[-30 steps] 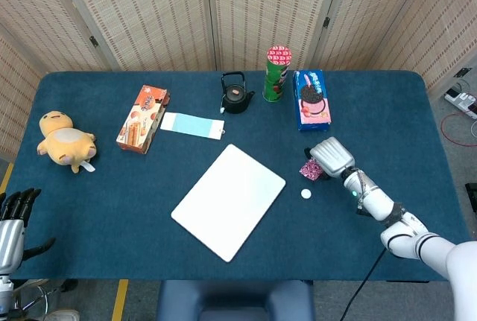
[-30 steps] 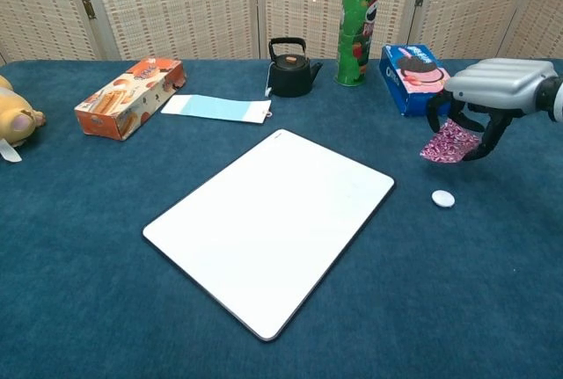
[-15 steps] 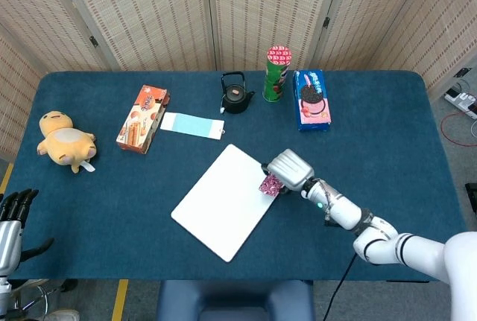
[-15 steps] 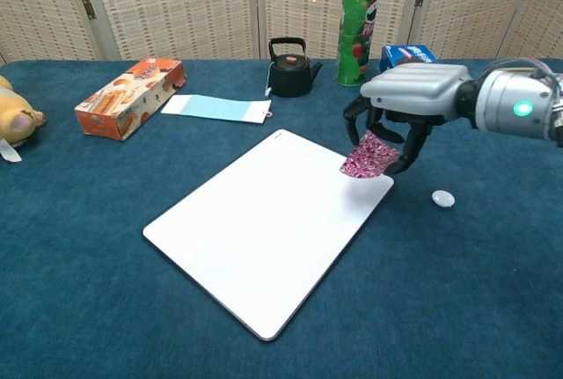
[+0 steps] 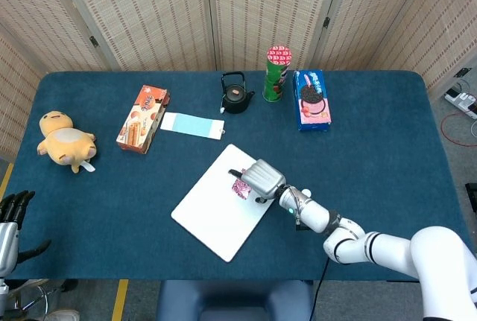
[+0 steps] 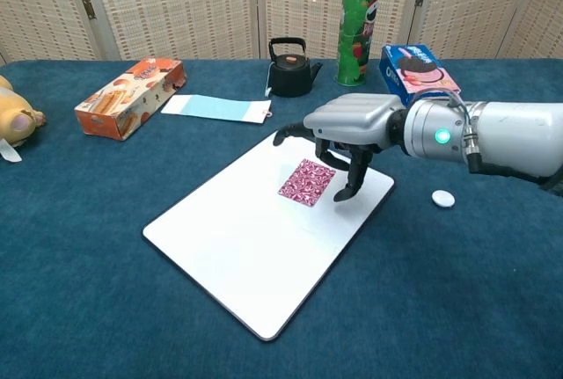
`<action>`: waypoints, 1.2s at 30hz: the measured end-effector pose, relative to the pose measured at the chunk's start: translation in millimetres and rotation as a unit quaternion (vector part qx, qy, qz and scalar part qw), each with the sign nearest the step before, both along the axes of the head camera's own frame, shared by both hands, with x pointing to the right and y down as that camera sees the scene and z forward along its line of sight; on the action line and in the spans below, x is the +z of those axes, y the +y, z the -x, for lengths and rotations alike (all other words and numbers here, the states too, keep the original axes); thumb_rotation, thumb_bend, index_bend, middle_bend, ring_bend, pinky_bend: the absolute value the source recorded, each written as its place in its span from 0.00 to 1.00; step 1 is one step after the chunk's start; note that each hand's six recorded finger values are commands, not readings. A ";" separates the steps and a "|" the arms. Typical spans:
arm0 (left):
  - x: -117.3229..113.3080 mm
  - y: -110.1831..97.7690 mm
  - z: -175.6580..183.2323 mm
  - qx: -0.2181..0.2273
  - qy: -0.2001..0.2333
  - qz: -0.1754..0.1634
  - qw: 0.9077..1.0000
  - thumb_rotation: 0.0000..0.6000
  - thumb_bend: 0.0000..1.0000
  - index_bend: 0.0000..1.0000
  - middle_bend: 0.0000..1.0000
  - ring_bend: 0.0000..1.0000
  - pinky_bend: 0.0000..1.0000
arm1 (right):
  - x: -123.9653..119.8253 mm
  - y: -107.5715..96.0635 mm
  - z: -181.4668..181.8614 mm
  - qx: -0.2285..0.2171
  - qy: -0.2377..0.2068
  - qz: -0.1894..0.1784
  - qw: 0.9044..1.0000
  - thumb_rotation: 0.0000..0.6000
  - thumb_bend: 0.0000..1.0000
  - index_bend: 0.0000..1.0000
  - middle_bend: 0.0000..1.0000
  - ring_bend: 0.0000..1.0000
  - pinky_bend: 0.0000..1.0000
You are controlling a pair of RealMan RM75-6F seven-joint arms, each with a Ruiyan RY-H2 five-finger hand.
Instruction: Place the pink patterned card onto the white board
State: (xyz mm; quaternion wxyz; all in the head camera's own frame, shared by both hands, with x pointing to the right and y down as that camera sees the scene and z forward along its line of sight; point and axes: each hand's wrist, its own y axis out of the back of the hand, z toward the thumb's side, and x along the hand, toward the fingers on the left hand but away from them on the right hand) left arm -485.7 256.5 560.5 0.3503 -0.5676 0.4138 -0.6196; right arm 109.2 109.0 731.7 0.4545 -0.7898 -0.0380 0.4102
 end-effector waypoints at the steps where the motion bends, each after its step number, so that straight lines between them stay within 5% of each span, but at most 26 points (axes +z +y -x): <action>1: 0.4 0.3 0.5 0.000 0.000 0.001 1.000 1.00 0.15 0.13 0.16 0.12 0.05 | -1.0 0.0 0.3 0.001 -0.001 0.000 1.000 0.98 0.20 0.04 0.78 0.96 0.80; 5: 1.3 0.6 2.5 -0.001 0.000 0.002 1.000 1.00 0.15 0.14 0.16 0.12 0.05 | -9.3 -5.0 -8.7 0.014 -0.006 -0.007 1.000 0.99 0.20 0.08 0.78 0.96 0.80; 11: 2.5 -1.0 1.5 0.001 0.003 0.001 1.000 1.00 0.15 0.14 0.16 0.12 0.05 | -22.6 -13.9 -53.7 0.044 0.009 -0.031 0.999 0.99 0.20 0.33 0.79 0.97 0.80; 15: 5.7 -0.6 -2.8 0.004 0.008 0.004 1.000 1.00 0.15 0.13 0.16 0.12 0.05 | -25.5 -7.3 -91.2 0.057 0.036 -0.036 0.997 0.99 0.20 0.41 0.80 0.97 0.80; 23: 6.7 -2.1 -6.9 0.009 0.012 0.003 1.000 1.00 0.16 0.13 0.16 0.12 0.05 | -16.8 20.6 -132.8 0.068 0.070 -0.016 0.995 0.99 0.20 0.42 0.80 0.97 0.80; 36: 4.5 -2.3 -7.7 0.009 0.013 0.001 1.000 1.00 0.15 0.13 0.16 0.12 0.05 | 4.3 21.0 -153.4 0.082 0.093 -0.016 0.992 0.99 0.20 0.42 0.80 0.98 0.80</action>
